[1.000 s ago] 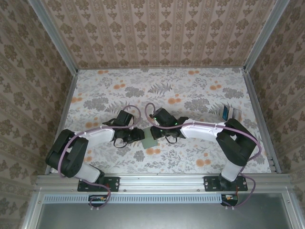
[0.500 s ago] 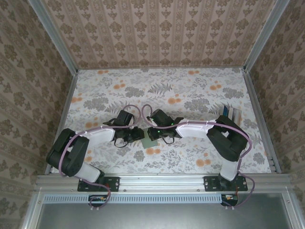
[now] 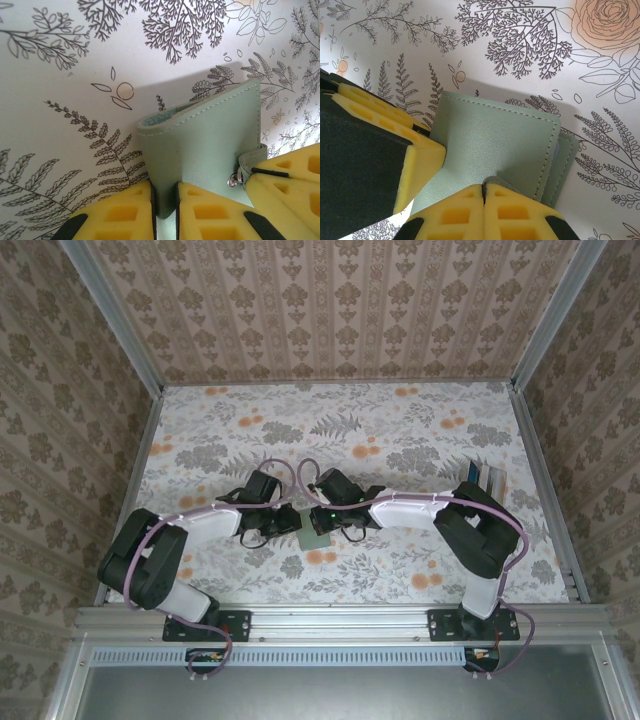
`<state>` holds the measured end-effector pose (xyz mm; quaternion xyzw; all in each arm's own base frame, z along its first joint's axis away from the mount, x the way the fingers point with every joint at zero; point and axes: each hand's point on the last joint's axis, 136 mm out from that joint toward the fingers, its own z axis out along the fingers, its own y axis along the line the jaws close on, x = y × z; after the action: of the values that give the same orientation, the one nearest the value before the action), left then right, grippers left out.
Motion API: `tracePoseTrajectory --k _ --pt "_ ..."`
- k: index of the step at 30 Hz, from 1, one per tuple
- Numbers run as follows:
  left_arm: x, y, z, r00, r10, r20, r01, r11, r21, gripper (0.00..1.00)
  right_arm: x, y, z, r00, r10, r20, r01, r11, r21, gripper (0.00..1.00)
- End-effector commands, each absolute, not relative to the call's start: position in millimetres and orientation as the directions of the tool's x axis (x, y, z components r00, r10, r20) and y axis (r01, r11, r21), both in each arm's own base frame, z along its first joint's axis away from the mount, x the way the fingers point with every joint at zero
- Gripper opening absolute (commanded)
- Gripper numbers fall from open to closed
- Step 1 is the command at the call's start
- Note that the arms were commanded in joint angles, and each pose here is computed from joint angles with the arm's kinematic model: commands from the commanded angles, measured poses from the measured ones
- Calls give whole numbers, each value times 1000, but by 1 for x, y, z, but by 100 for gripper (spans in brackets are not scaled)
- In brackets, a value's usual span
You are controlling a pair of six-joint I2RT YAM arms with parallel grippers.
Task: Put the credit cards into the card holder
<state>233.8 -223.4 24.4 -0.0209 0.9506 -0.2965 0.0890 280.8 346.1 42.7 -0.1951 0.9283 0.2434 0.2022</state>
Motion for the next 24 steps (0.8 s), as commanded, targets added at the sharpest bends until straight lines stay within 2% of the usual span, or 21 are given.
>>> tracePoseTrajectory --k 1,24 --pt "228 -220 12 -989 -99 -111 -22 837 -546 16 273 342 44 -840 -293 -456 -480 793 375 3" --pt "230 -221 13 -991 -99 -91 -34 838 -545 13 268 338 49 -845 -274 -459 -477 772 419 0"
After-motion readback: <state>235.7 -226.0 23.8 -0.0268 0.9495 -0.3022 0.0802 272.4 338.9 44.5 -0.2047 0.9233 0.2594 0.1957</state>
